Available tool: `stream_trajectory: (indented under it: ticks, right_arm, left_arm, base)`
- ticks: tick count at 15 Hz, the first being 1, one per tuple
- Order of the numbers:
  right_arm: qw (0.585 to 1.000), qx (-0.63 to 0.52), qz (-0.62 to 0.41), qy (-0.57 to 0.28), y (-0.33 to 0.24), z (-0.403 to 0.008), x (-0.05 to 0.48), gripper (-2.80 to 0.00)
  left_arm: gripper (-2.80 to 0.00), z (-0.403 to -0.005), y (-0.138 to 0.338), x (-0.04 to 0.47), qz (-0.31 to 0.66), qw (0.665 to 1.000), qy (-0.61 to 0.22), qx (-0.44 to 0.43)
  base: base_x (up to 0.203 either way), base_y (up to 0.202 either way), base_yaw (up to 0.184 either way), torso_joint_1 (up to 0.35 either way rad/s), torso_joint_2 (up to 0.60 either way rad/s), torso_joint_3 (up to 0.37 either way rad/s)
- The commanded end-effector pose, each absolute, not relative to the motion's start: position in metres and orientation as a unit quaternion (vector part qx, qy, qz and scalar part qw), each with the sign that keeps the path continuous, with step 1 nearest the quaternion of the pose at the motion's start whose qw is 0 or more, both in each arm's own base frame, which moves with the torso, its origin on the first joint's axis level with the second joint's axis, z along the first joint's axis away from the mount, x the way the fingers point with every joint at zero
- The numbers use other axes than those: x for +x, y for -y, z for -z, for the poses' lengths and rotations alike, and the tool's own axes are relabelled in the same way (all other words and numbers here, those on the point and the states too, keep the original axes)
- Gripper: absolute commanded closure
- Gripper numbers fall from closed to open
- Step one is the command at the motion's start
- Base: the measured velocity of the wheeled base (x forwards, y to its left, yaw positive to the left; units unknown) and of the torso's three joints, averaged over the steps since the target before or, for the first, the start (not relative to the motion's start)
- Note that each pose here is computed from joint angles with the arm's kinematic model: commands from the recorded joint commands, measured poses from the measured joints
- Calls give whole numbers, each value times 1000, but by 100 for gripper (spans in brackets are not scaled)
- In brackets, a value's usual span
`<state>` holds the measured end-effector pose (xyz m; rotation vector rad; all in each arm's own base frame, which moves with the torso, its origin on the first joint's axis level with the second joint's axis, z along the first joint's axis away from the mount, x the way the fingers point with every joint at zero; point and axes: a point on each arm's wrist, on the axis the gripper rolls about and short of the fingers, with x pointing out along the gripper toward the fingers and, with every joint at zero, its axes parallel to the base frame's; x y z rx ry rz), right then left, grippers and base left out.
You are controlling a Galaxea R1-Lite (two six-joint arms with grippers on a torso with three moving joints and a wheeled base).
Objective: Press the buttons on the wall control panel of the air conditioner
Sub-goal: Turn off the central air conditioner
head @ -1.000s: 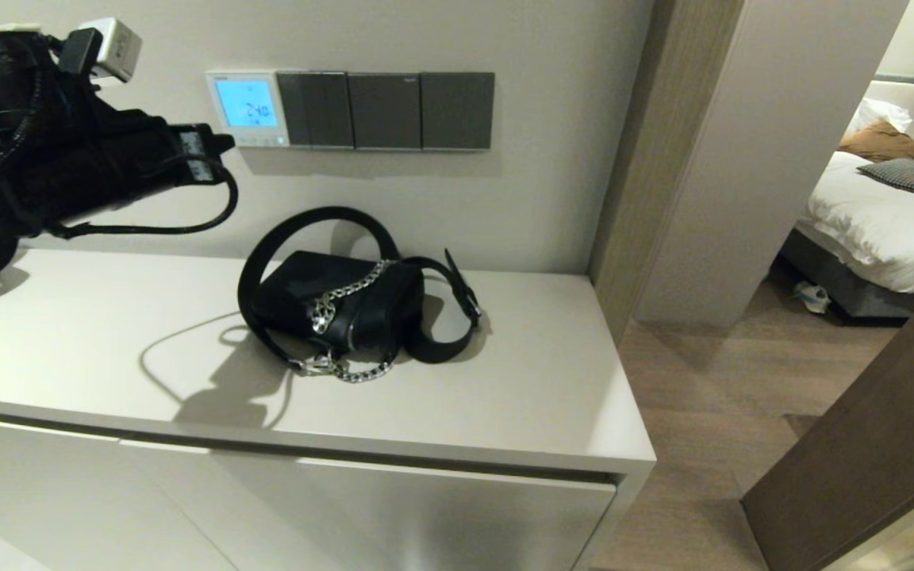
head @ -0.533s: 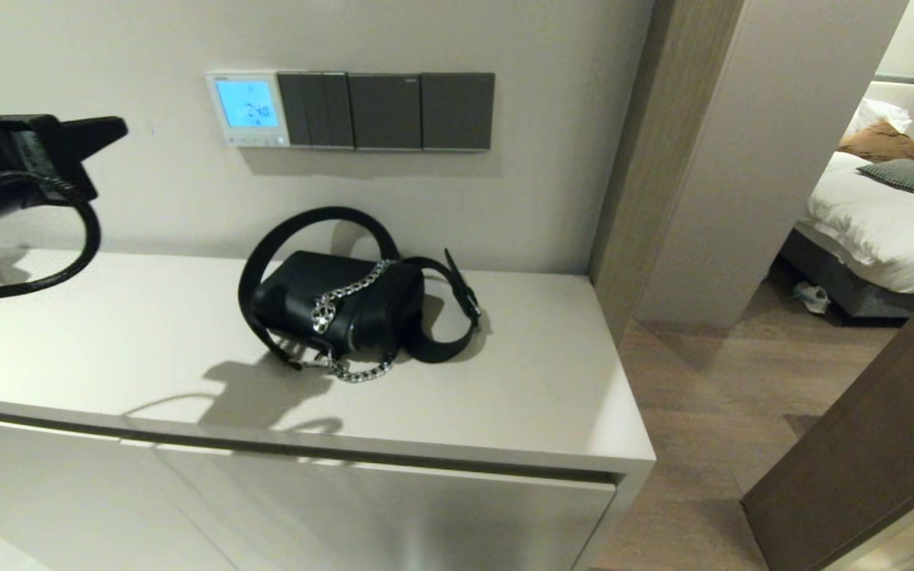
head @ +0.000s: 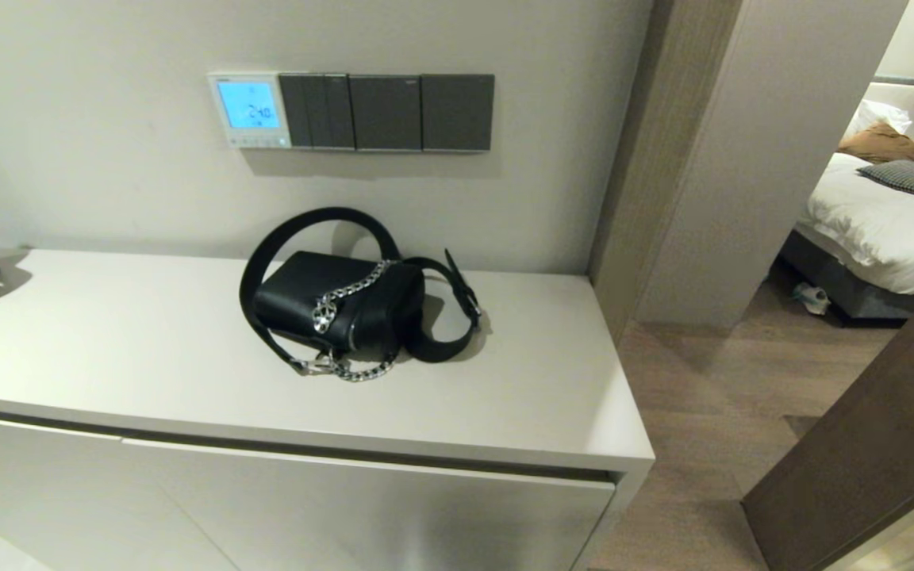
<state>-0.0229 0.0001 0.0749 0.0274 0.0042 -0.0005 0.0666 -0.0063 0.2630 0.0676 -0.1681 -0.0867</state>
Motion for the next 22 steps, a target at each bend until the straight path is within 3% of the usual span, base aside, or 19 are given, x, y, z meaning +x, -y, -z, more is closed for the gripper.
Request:
stream_trajectory:
  ticks: [1, 9, 22]
  right_arm:
    - [1000, 14, 0, -4, 0, -74, -23, 0]
    - [1000, 14, -1, -4, 0, -74, -23, 0]
    - [1000, 14, 0, -4, 0, -74, -23, 0]
  left_arm:
    - [0, -233, 3, 39, 26, 995, 85, 34]
    - [0, -151, 1, 24, 23, 999, -4, 40]
    - [0, -102, -1, 7, -31, 997, -48, 48]
  base:
    - [0, 0, 0, 0, 0, 0]
    - [0, 0, 0, 0, 0, 0]
    - [0, 0, 0, 0, 0, 0]
